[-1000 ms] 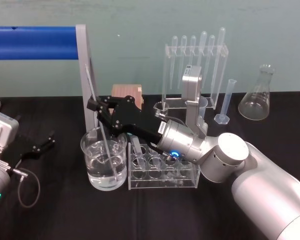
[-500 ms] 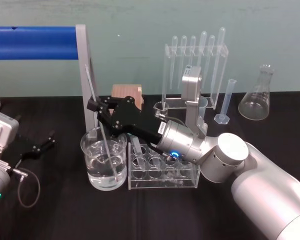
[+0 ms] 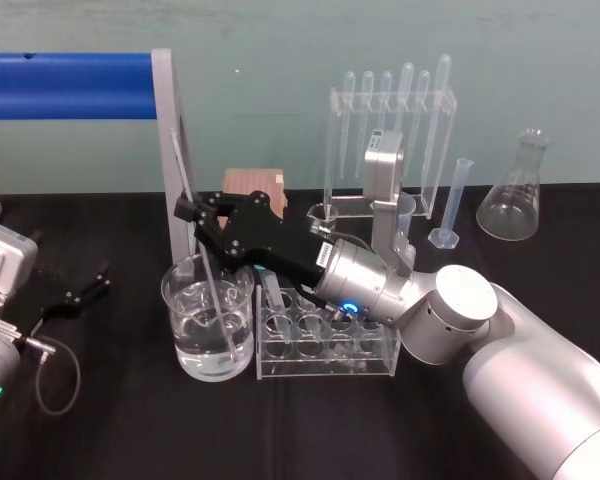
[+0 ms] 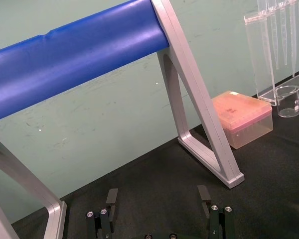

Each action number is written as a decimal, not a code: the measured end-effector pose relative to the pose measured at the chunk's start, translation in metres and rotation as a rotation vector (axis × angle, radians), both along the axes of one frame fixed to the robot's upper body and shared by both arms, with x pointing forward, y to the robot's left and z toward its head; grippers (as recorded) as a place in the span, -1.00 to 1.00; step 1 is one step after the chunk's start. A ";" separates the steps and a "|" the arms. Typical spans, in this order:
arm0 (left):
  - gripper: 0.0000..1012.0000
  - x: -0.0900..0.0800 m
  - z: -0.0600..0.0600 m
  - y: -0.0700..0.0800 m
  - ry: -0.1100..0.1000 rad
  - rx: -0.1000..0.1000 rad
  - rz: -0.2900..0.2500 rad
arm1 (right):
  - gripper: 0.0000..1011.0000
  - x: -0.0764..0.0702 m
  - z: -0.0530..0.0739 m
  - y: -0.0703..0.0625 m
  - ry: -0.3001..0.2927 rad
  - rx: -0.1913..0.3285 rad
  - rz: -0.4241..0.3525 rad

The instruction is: Hold the thermometer with one hand and immerse one end into the beaker, then reinsert it into the test tube rack.

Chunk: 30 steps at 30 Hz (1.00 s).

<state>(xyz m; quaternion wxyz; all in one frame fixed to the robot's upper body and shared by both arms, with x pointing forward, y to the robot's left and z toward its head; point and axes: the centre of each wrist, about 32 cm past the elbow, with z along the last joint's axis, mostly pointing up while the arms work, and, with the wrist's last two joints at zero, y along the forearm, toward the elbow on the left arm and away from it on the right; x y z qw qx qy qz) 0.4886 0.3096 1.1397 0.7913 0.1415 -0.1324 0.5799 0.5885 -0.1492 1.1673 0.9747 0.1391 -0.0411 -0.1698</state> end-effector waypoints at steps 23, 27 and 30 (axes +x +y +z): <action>0.99 0.000 0.000 0.000 0.000 0.000 0.000 | -0.89 0.002 0.031 -0.002 -0.056 0.066 -0.002; 0.99 0.000 0.000 0.000 0.000 0.000 0.000 | -0.89 0.002 0.062 -0.007 -0.082 0.141 -0.005; 0.99 0.000 0.000 0.000 0.000 0.000 0.000 | -0.89 0.000 0.085 -0.014 -0.109 0.201 -0.009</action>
